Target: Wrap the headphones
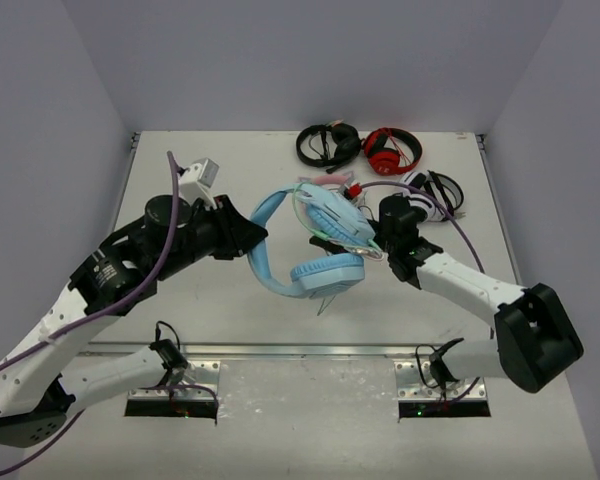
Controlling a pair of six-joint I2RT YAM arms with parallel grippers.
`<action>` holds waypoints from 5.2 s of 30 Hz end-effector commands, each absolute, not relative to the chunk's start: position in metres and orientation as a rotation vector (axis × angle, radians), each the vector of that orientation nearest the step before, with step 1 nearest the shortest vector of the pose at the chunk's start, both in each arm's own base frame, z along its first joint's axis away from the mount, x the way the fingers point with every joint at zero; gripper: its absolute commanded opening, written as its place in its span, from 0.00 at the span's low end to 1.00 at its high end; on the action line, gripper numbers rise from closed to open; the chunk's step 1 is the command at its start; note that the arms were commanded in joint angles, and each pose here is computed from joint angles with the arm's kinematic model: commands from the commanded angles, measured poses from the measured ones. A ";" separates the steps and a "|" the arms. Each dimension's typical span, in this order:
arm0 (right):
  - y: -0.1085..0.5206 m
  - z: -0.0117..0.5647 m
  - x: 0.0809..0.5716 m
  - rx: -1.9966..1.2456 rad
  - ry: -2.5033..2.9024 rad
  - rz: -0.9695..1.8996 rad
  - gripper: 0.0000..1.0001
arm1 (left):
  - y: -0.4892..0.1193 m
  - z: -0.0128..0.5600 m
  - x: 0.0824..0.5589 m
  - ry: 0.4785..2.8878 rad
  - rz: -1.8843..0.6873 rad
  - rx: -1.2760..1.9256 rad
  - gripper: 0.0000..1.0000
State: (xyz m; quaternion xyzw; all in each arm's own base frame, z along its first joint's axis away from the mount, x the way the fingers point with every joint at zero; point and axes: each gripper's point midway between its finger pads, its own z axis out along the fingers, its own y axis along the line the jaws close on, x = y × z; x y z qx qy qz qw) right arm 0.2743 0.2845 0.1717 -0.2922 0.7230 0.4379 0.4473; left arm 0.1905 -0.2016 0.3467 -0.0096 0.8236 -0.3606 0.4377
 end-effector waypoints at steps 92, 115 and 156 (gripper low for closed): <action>0.360 0.227 0.007 -1.413 1.236 1.451 0.01 | -0.037 0.395 0.262 1.359 -0.190 -0.964 0.00; 0.339 0.414 -0.001 -1.284 0.984 1.481 0.01 | -0.093 0.252 0.311 1.647 0.089 -0.908 0.00; 0.276 0.483 0.260 0.002 1.507 0.544 0.01 | -0.299 0.150 0.243 1.950 -0.767 0.158 0.00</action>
